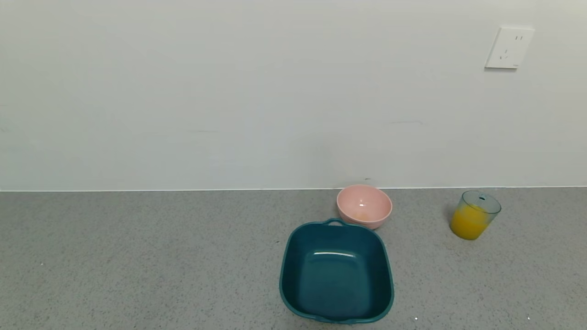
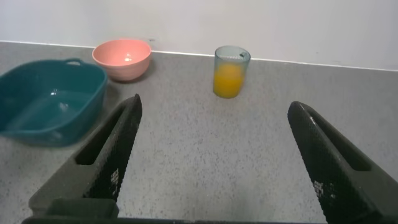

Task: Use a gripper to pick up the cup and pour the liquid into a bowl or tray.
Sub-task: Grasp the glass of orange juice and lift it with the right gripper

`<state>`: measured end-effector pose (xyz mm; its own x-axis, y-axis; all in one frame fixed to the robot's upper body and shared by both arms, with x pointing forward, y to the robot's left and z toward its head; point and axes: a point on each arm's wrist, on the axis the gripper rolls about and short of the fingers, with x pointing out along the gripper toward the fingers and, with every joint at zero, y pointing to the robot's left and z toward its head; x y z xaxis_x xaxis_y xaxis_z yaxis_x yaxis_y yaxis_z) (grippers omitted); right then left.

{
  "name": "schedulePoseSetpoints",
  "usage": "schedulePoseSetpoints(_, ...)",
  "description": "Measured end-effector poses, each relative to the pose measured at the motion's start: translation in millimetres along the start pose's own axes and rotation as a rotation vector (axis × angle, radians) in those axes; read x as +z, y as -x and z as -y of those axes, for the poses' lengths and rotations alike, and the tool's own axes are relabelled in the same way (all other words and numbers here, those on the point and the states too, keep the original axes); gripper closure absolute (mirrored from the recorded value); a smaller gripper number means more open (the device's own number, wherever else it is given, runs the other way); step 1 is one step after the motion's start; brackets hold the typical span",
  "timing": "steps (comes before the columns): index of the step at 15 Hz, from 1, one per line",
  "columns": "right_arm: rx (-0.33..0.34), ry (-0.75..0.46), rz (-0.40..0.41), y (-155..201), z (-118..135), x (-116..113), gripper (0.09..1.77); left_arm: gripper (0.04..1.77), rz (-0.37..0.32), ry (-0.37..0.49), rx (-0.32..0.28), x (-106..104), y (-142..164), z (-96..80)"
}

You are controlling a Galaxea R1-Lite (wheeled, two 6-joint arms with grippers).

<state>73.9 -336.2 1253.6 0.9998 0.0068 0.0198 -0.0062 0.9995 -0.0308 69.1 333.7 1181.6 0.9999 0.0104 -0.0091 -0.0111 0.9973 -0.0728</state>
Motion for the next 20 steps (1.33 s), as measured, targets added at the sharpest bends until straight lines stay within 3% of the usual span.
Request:
schedulePoseSetpoints(5, 0.018, -0.002, -0.093, -36.8, 1.6, 52.0, 0.15, 0.09, 0.000, 0.000, 0.000, 0.0, 0.0, 0.0)
schedulePoseSetpoints(8, 0.030, -0.008, -0.204, -70.9, 1.7, 62.0, 0.15, 0.09, 0.000, 0.000, 0.000, 0.0, 0.0, 0.0)
schedulePoseSetpoints(13, 0.059, -0.023, -0.381, -131.8, 0.4, 50.6, 0.15, 0.09, 0.000, 0.000, 0.000, 0.0, 0.0, 0.0)
schedulePoseSetpoints(17, 0.043, -0.064, -0.523, -170.7, -0.3, 24.9, 0.15, 0.09, 0.000, 0.000, 0.000, 0.0, 0.0, 0.0)
schedulePoseSetpoints(20, 0.007, -0.103, -0.563, -195.5, -0.4, 5.2, 0.15, 0.09, 0.000, 0.000, 0.000, 0.0, 0.0, 0.0)
